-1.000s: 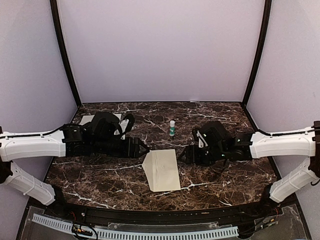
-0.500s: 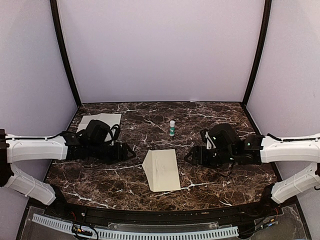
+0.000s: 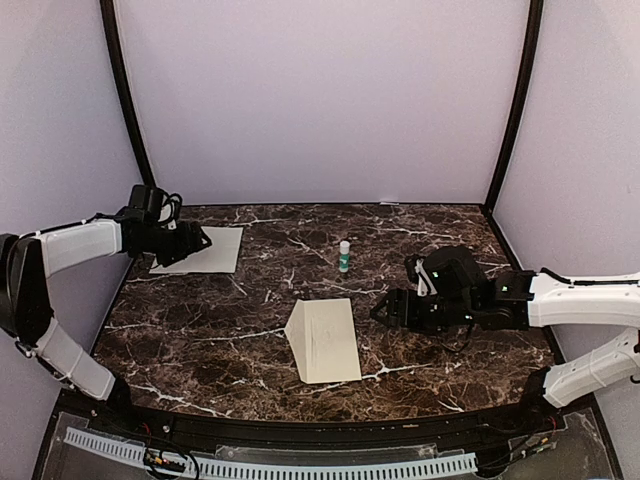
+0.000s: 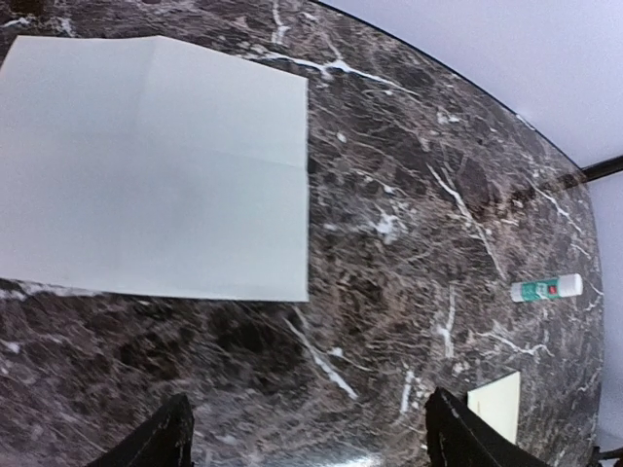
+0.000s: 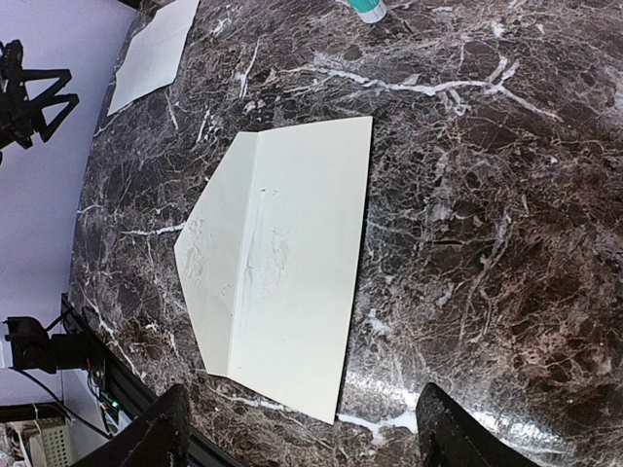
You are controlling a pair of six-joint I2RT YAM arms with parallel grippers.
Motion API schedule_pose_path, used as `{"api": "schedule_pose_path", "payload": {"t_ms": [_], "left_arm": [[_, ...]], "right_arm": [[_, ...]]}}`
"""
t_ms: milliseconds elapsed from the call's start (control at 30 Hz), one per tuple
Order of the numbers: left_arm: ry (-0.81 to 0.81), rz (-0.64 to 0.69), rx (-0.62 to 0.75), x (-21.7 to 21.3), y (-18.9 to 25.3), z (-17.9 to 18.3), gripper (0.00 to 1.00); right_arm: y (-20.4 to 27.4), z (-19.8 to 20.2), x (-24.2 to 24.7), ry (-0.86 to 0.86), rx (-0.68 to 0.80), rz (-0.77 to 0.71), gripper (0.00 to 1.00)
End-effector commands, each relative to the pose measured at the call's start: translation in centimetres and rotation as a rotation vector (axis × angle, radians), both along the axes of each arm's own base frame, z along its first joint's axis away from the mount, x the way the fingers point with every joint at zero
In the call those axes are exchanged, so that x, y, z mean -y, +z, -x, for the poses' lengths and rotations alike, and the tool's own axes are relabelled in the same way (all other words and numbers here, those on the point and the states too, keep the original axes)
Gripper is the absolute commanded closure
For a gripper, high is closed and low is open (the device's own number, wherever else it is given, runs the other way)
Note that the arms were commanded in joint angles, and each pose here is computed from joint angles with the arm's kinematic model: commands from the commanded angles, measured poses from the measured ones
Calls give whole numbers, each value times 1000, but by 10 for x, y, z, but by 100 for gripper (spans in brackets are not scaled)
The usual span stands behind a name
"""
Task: Place the letter into the envelope and seal it
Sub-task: Move the letter to the center of the board.
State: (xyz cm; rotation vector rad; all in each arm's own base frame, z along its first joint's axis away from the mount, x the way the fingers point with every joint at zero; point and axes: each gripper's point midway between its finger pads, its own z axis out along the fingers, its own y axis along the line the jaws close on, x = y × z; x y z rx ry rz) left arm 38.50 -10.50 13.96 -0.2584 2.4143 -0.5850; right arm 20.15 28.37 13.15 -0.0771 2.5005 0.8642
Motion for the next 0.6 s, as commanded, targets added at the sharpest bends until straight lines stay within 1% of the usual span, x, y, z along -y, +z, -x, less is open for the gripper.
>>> {"api": "schedule_pose_path", "payload": {"t_ms": [0, 167, 200, 233, 267, 300, 333, 367, 400, 433, 567], "left_arm": [[2, -173, -27, -34, -15, -31, 19], [4, -267, -46, -45, -32, -76, 19], [17, -284, -29, -48, -26, -86, 18], [14, -302, -53, -50, -38, -92, 18], [28, -323, -42, -54, -33, -101, 17], [31, -354, -70, -58, -47, -105, 17], [40, -368, -60, -60, -42, -114, 17], [41, -394, -87, -64, -55, -117, 16], [45, -404, -79, -65, -51, -124, 16], [45, -426, -95, -68, -61, -127, 16], [57, -494, -108, -80, -74, -146, 16]], "right_arm": [[6, -4, -1, -15, 26, -14, 23], [6, -6, -1, -22, 24, -8, 23], [5, -6, -1, -24, 23, -4, 23], [5, -7, -2, -26, 21, 0, 22], [5, -8, -2, -28, 20, 5, 22], [5, -9, -2, -30, 19, 8, 22], [6, -9, -3, -31, 17, 8, 22], [5, -10, -4, -32, 17, 10, 22], [5, -11, -5, -33, 15, 10, 22], [5, -11, -5, -35, 15, 11, 22], [2, -14, -8, -38, 9, 19, 21]]}}
